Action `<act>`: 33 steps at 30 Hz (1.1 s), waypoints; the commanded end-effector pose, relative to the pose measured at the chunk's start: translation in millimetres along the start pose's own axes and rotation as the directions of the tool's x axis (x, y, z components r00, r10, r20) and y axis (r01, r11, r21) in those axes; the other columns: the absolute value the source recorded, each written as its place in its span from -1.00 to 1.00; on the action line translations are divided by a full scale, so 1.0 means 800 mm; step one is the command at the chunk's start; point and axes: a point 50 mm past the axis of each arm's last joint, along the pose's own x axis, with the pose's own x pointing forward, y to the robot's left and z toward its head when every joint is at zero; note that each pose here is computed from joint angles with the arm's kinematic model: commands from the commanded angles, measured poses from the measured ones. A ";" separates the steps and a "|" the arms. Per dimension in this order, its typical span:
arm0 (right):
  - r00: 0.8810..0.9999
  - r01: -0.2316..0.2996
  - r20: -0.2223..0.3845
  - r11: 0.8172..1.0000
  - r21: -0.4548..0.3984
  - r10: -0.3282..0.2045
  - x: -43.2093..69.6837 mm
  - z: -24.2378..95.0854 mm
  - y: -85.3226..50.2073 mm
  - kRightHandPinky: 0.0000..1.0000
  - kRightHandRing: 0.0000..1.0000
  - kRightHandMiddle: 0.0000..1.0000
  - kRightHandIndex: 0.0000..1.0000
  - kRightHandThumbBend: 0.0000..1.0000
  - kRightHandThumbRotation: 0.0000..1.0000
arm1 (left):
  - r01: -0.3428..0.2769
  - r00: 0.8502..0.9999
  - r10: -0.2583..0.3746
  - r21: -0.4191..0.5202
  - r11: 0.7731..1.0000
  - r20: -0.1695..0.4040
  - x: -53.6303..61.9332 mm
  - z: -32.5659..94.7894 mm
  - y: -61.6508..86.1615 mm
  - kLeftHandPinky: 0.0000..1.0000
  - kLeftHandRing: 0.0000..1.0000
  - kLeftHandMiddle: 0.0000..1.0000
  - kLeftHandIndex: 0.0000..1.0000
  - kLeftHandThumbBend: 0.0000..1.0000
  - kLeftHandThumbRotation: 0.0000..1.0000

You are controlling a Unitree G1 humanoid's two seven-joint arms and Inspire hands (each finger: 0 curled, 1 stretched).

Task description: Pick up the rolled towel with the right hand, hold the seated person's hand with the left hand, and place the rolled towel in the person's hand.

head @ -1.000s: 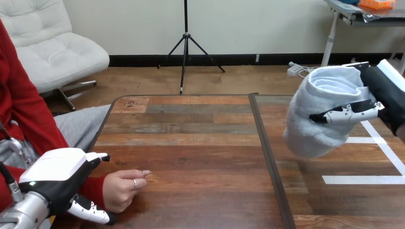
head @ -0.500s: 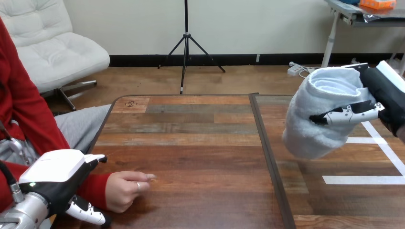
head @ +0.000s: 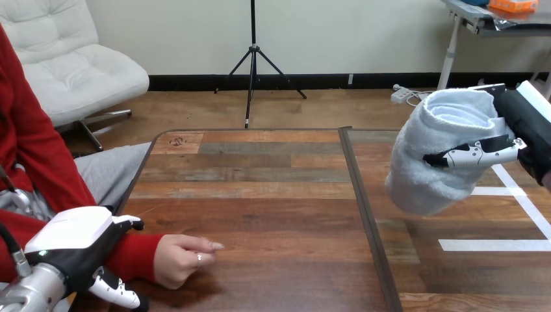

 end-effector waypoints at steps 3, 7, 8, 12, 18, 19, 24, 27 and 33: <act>0.994 0.065 0.083 0.997 0.031 -0.068 0.010 0.019 -0.011 -0.37 -0.29 -0.18 -0.16 0.75 -1.00 | -0.037 0.999 0.036 0.010 0.999 0.031 0.012 0.007 0.019 0.35 0.62 0.63 0.61 0.84 -0.74; 0.994 0.067 0.081 0.997 0.027 -0.069 0.010 0.019 -0.011 -0.37 -0.29 -0.18 -0.16 0.75 -1.00 | -0.028 0.999 0.028 0.005 1.000 0.036 0.013 0.008 0.018 0.31 0.57 0.60 0.58 0.82 -0.75; 0.994 0.067 0.080 0.997 0.032 -0.069 0.010 0.019 -0.011 -0.37 -0.28 -0.18 -0.16 0.74 -1.00 | -0.014 0.999 0.014 -0.006 1.000 0.036 0.013 0.008 0.018 0.30 0.56 0.59 0.57 0.82 -0.75; 0.994 0.067 0.081 0.997 0.034 -0.069 0.009 0.019 -0.011 -0.37 -0.28 -0.17 -0.16 0.74 -1.00 | 0.023 0.999 -0.022 -0.037 0.999 0.042 0.015 0.009 0.017 0.29 0.54 0.58 0.54 0.78 -0.79; 0.994 0.065 0.084 0.997 0.028 -0.068 0.009 0.020 -0.011 -0.36 -0.27 -0.17 -0.15 0.73 -1.00 | 0.055 0.997 -0.049 -0.085 0.995 0.061 0.017 0.011 0.017 0.24 0.51 0.56 0.50 0.74 -0.88; 0.994 0.065 0.085 0.997 0.029 -0.068 0.009 0.020 -0.011 -0.36 -0.28 -0.18 -0.15 0.73 -1.00 | 0.056 0.997 -0.051 -0.091 0.994 0.065 0.017 0.011 0.017 0.22 0.49 0.55 0.49 0.73 -0.91; 0.994 0.066 0.087 0.997 0.030 -0.069 0.010 0.019 -0.011 -0.38 -0.30 -0.19 -0.16 0.74 -1.00 | 0.057 0.995 -0.048 -0.099 0.993 0.088 0.019 0.014 0.017 0.16 0.44 0.51 0.45 0.75 -0.93; 0.993 0.067 0.090 0.997 0.030 -0.070 0.010 0.020 -0.011 -0.40 -0.31 -0.20 -0.16 0.75 -1.00 | 0.060 0.994 -0.051 -0.102 0.993 0.096 0.020 0.015 0.017 0.14 0.42 0.50 0.44 0.76 -0.91; 0.994 0.070 0.088 0.997 0.037 -0.073 0.010 0.019 -0.011 -0.42 -0.33 -0.21 -0.16 0.75 -1.00 | 0.070 0.992 -0.059 -0.096 0.993 0.111 0.022 0.021 0.016 0.12 0.40 0.48 0.43 0.78 -0.86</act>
